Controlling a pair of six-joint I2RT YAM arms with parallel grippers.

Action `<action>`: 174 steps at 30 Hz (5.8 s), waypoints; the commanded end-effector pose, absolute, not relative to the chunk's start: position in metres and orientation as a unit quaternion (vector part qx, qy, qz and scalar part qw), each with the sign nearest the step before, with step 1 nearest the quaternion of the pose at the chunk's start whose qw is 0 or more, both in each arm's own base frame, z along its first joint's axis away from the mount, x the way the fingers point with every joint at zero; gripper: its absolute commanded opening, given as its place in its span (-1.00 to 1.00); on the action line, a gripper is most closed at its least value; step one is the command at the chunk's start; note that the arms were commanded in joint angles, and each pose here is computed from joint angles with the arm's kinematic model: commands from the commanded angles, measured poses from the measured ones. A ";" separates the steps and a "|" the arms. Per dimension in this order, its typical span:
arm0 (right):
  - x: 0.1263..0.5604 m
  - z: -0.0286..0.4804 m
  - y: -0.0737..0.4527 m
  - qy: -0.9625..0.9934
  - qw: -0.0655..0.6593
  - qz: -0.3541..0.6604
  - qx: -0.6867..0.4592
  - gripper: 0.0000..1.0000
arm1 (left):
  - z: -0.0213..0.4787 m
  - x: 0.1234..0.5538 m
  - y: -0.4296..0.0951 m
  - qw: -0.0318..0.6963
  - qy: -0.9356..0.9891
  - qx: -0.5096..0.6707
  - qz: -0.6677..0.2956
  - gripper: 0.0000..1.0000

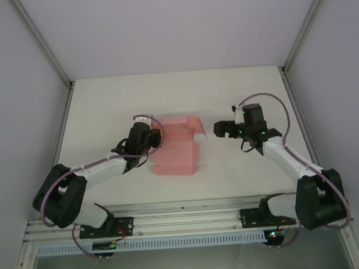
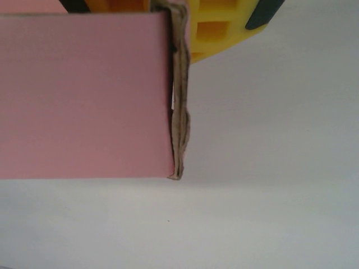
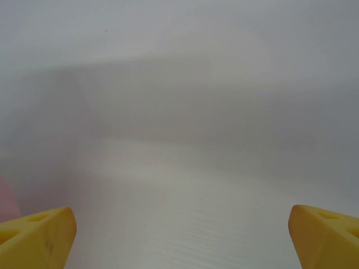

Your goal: Assemble paper box

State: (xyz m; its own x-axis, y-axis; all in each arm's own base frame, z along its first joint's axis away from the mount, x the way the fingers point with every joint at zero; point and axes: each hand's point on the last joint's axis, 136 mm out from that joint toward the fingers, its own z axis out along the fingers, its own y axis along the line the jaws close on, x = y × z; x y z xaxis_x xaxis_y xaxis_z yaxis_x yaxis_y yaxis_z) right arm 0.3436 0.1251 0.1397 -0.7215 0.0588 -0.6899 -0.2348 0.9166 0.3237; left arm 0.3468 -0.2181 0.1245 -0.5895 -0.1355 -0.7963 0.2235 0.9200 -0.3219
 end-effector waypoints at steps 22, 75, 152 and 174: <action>0.347 0.129 0.251 0.880 0.332 0.283 -0.189 0.97 | 0.139 0.350 -0.232 0.456 0.856 0.030 -0.243 -1.00; 0.289 0.215 0.268 0.714 0.263 0.642 -0.097 -0.51 | 0.211 0.386 -0.180 0.541 0.774 -0.082 -0.317 -1.00; 0.391 0.200 0.052 0.776 0.379 -0.504 -0.014 -1.00 | 0.102 0.318 -0.052 0.257 0.925 -0.229 0.161 -1.00; 0.362 0.171 0.217 0.864 0.439 0.116 -0.218 0.30 | 0.129 0.361 -0.209 0.290 0.947 -0.044 -0.130 -1.00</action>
State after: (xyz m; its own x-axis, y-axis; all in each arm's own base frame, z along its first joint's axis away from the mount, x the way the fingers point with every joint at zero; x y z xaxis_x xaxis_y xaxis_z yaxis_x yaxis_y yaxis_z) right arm 0.3760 0.2148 0.1686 -0.5256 -0.2297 -0.8191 -0.3896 0.9209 -0.0082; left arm 0.3550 -0.2366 0.1302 -0.8317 -0.1367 -0.5382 0.0739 0.9333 -0.3513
